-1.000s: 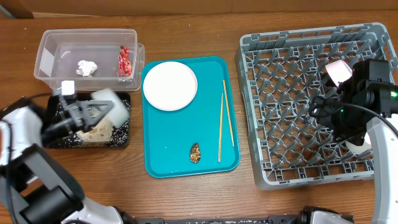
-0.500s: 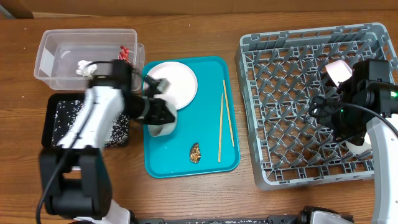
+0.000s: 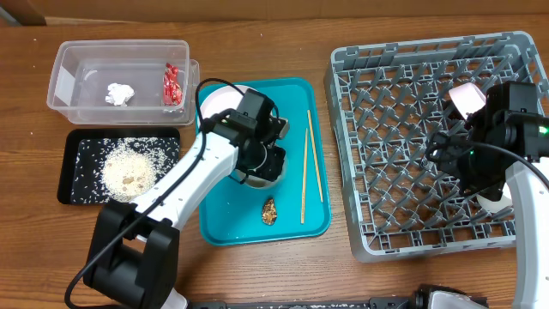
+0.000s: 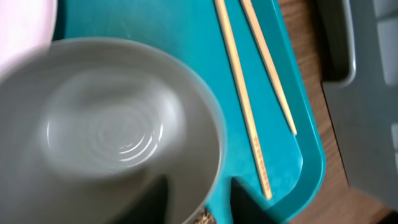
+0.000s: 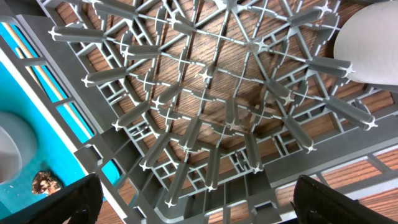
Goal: Sort waste into correct bins and load items into the dishwasher
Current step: 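Carry the empty bowl back and set it on the teal tray, then retract the left gripper to the left beside the bins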
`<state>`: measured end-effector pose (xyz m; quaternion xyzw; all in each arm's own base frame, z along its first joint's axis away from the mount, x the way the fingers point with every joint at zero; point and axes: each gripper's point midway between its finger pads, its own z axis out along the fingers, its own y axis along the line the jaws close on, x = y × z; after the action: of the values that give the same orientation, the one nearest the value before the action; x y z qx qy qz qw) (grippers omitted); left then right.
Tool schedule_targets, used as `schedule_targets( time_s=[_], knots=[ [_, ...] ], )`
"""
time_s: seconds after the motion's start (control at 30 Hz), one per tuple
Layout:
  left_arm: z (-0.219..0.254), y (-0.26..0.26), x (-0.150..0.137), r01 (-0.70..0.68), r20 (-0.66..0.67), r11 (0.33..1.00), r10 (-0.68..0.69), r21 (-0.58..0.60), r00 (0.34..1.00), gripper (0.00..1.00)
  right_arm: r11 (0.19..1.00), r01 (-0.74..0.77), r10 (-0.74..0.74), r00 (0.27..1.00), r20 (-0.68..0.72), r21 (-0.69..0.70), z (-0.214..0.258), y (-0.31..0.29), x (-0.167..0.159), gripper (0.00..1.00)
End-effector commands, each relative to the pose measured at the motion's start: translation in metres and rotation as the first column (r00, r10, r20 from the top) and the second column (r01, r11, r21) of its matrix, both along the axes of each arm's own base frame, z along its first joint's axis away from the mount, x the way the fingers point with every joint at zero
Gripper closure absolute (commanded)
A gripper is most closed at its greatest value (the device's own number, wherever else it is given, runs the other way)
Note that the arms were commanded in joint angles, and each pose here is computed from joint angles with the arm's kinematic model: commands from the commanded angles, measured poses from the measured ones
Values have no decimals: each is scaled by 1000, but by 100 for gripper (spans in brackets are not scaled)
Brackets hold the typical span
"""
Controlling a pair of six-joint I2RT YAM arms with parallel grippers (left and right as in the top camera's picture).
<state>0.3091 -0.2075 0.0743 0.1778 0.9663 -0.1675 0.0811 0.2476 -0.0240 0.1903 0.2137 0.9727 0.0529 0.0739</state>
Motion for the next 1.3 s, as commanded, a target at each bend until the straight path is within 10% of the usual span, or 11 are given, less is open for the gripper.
schedule_targets(
  time_s=[0.0, 0.8, 1.27],
  knots=[
    [8, 2, 11, -36, 51, 999, 35, 22, 998, 50, 1000, 10, -10, 1000, 10, -7, 1, -2, -1, 0],
    [88, 114, 47, -377, 188, 920, 354, 108, 916, 33, 1000, 10, -10, 1000, 10, -7, 1, -2, -1, 0],
    [117, 236, 16, -776, 163, 619, 759, 119, 630, 22, 1000, 13, -13, 1000, 14, -26, 1, -6, 0, 0]
  ],
)
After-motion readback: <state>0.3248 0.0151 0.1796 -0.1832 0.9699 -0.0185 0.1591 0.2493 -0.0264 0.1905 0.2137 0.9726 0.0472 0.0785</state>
